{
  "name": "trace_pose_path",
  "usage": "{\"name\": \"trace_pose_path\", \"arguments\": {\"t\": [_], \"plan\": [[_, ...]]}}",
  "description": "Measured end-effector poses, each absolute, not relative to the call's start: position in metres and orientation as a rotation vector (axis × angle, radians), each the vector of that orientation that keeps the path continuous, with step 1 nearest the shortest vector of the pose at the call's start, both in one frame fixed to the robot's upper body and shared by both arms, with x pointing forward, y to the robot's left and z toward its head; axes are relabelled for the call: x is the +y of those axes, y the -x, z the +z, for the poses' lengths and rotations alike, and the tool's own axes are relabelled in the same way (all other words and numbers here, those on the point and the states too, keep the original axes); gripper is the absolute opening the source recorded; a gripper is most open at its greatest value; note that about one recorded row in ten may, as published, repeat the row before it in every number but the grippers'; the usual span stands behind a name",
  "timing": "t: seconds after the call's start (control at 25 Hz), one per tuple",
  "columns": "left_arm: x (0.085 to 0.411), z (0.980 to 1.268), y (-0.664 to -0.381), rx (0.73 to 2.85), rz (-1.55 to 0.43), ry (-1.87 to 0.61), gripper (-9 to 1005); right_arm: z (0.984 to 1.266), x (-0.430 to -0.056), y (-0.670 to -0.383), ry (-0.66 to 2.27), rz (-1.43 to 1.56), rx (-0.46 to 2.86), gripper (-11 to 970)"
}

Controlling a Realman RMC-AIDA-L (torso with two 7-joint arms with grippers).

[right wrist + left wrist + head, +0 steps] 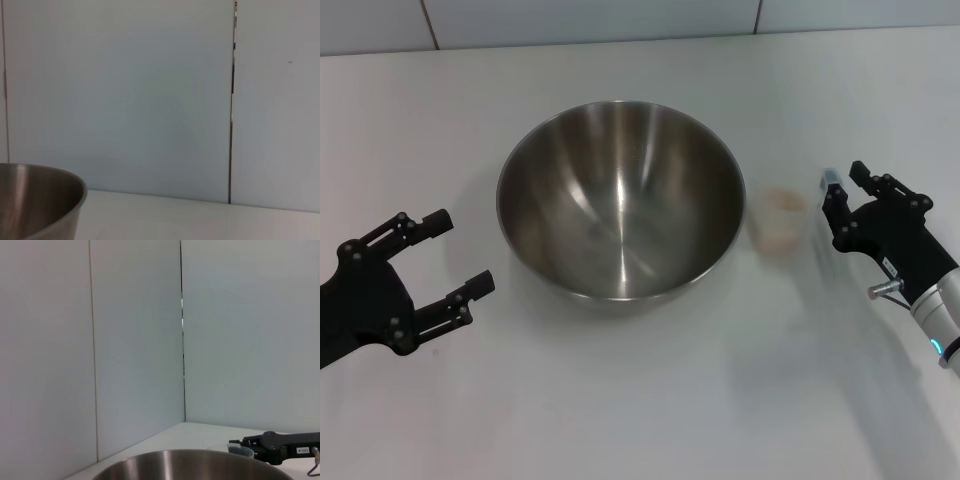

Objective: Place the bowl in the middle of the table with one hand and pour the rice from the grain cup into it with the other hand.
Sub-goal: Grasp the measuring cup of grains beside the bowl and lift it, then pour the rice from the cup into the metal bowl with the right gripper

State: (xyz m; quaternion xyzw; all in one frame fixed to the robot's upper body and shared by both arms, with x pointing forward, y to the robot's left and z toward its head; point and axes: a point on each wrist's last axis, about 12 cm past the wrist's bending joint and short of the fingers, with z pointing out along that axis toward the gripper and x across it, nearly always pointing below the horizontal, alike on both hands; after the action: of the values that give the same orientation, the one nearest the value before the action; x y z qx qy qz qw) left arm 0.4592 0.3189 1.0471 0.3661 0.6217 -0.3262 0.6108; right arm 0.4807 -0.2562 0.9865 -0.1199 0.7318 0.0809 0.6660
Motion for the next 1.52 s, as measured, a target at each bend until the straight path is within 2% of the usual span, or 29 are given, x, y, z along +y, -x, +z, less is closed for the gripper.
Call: {"name": "trace_pose_path", "arguments": {"t": [0.12,0.72,0.88,1.08,1.32,1.52], "plan": [[0.319,1.047,-0.459,1.433,-0.752,-0.844,799,0.987,-0.256,-0.481,0.263,0.183,1.652,331],[0.319,1.047,-0.459,1.43,-0.751,-0.842,799,0.987,-0.256,-0.481,0.22,0.233,1.653,13],[0.319,1.047,-0.459,1.429,-0.75,-0.843,799,0.99,-0.259,-0.479,0.197,0.227,1.632,12],[0.319,1.047,-0.459,1.43,-0.75,-0.843,799,1.007,-0.267,-0.479,0.119,0.241,1.489,11],[0.319,1.047,-0.459,1.431,-0.752,-0.844,799,1.035,-0.275,-0.504,0.121,0.308,1.336,13],[0.317,1.046,-0.458,1.434,-0.755,-0.847,799,1.045,-0.27,-0.512,0.145,0.327,1.276,13]]}}
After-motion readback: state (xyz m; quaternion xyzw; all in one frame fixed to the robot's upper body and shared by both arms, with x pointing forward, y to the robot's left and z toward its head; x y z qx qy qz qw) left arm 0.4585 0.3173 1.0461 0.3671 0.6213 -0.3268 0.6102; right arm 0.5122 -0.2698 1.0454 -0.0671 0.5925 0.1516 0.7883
